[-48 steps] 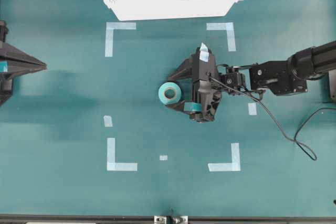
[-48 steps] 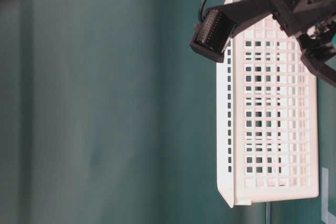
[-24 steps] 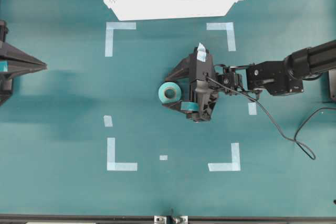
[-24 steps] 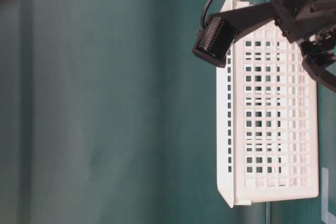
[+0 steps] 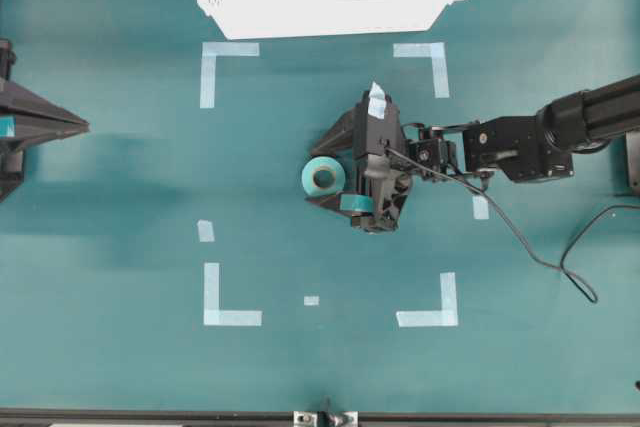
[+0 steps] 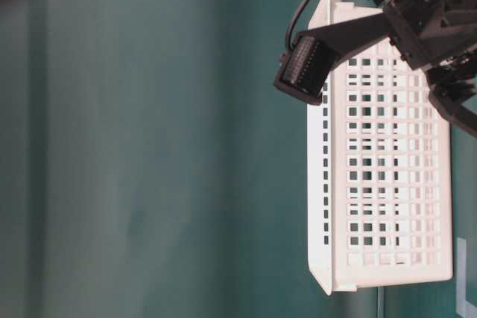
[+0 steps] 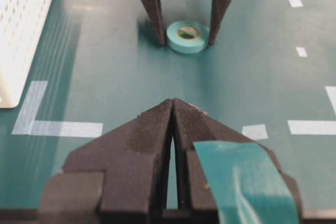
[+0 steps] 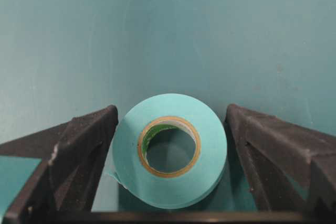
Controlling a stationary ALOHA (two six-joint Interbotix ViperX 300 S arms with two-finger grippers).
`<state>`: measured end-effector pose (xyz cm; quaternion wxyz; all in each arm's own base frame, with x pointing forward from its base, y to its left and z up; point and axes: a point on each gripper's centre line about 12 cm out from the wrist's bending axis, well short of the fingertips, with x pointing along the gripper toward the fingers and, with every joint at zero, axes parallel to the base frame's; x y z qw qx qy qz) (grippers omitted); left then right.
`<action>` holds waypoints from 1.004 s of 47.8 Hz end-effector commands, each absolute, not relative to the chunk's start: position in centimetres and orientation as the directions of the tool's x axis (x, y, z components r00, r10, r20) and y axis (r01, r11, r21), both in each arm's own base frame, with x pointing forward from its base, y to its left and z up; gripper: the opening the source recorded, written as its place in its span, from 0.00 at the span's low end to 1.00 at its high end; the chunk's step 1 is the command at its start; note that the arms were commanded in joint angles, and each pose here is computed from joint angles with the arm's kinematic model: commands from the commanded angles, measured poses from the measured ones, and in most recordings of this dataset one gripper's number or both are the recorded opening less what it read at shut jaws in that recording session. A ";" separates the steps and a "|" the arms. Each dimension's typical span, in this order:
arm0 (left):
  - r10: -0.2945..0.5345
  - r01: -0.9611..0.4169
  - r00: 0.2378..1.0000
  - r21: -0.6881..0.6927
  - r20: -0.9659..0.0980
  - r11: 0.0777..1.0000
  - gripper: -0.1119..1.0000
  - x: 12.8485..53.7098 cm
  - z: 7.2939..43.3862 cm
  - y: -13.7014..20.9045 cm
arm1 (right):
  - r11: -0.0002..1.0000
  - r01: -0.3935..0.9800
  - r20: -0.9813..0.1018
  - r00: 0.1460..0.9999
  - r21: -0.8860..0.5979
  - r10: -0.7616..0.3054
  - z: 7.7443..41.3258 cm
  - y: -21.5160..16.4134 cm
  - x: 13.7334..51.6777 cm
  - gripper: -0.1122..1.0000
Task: Put the tape in the middle into the white basket.
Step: 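Close the right gripper on the tape roll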
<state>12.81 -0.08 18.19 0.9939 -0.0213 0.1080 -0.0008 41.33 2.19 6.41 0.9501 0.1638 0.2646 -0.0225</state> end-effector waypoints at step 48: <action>-0.007 -0.001 0.979 -0.041 -0.203 0.999 0.00 12.9 18.6 -0.1 | 0.943 0.115 -0.462 0.886 0.312 0.044 11.7 2.2 42.1 0.68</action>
